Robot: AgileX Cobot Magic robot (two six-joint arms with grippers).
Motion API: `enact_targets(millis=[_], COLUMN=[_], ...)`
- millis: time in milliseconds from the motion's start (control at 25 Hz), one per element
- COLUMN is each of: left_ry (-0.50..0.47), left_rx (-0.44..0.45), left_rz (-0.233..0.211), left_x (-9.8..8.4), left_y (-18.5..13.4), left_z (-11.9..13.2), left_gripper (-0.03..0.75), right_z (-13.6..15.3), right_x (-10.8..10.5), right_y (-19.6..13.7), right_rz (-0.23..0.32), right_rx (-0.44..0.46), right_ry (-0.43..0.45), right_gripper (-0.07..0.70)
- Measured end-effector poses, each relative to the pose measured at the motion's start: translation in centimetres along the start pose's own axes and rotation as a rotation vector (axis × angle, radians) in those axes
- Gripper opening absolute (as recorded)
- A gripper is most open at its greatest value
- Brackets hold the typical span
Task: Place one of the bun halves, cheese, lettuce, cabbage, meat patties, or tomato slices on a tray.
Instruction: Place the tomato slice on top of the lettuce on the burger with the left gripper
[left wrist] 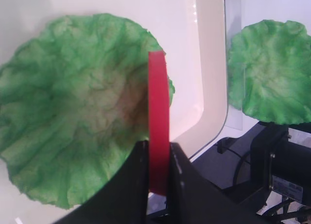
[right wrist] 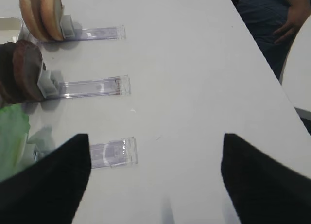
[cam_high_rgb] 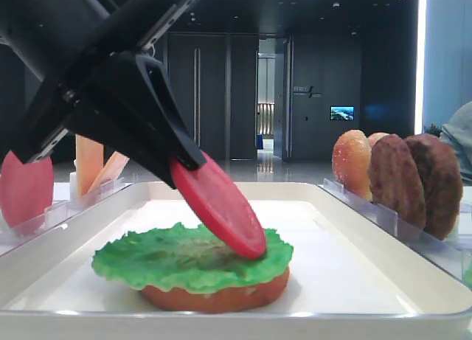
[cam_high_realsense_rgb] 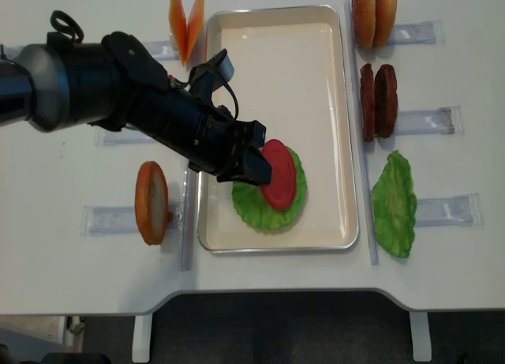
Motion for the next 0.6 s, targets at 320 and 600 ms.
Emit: enact_targets(millis=[320,600], left_ry=[0.011,0.017], left_rx=[-0.002,-0.004], left_rz=[-0.015,-0.022], left_x=[0.16,0.24], left_y=[0.03,0.06], left_z=[0.00,0.00], left_gripper=[0.064,0.096], right_z=[0.00,0.00], right_x=[0.00,0.00], right_y=[0.00,0.00], right_rz=[0.000,0.000], right_rx=[0.000,0.000], right_ry=[0.000,0.000], right_gripper=[0.537,0.537])
Point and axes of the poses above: a point on each arm's last joint axis where the gripper is mounted, z pointing out along that axis toward the gripper, x along the wrist's bending axis when the last joint is at zero, y = z × x, the point moved 5 cm from there along z, pointing out along that axis toward the gripper, and after that the axes turned 8 degrees about -z, right-handed, at the moved point
